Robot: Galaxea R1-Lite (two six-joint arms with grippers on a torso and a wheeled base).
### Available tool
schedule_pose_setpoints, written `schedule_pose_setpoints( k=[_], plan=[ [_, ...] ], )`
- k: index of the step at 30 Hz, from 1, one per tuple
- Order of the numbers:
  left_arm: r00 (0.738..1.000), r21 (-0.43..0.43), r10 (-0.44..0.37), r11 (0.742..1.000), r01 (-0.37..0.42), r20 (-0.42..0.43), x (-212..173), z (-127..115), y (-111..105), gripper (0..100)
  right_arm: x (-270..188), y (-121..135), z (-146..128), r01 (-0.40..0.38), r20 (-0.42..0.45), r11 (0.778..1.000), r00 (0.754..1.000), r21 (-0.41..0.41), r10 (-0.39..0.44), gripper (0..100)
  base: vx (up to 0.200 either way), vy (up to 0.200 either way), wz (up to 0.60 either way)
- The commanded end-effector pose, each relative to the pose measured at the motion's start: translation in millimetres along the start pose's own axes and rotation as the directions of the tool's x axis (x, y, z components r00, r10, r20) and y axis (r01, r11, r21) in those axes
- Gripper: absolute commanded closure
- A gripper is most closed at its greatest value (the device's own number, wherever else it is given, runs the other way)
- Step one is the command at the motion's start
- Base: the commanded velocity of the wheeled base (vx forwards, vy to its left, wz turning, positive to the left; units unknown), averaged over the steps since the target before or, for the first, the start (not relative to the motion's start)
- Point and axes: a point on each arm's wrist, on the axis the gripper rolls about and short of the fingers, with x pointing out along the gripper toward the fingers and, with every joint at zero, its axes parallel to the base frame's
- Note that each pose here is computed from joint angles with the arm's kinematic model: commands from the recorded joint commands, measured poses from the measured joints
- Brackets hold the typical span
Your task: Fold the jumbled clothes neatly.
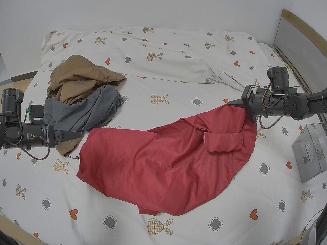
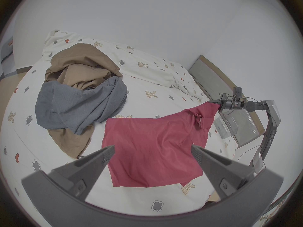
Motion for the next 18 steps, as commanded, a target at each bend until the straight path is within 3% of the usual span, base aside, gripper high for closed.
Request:
schedule_pose_setpoints(
  k=[1, 10, 18],
  plan=[
    [1.0, -0.005, -0.001, 1.0, 0.001, -0.007, 1.1, -1.9, 0.5, 0, -6.8, 2.4, 2.7, -0.005, 0.016, 1.0, 1.0, -0.004, 0.005, 100, 0.0, 0.0, 0.0],
    [1.0, -0.018, -0.002, 1.0, 0.002, -0.026, 6.9, -4.9, 4.7, 0, -40.4, 21.4, -32.0, -0.025, -0.036, 0.999, 0.999, -0.035, 0.024, 100, 0.0, 0.0, 0.0],
    [0.999, -0.023, -0.003, 1.0, 0.002, -0.032, 13.0, -6.6, 9.2, 0, -91.9, 4.8, -98.4, 0.026, -0.158, 0.997, 0.987, -0.078, -0.039, 100, 0.0, 0.0, 0.0]
  ],
)
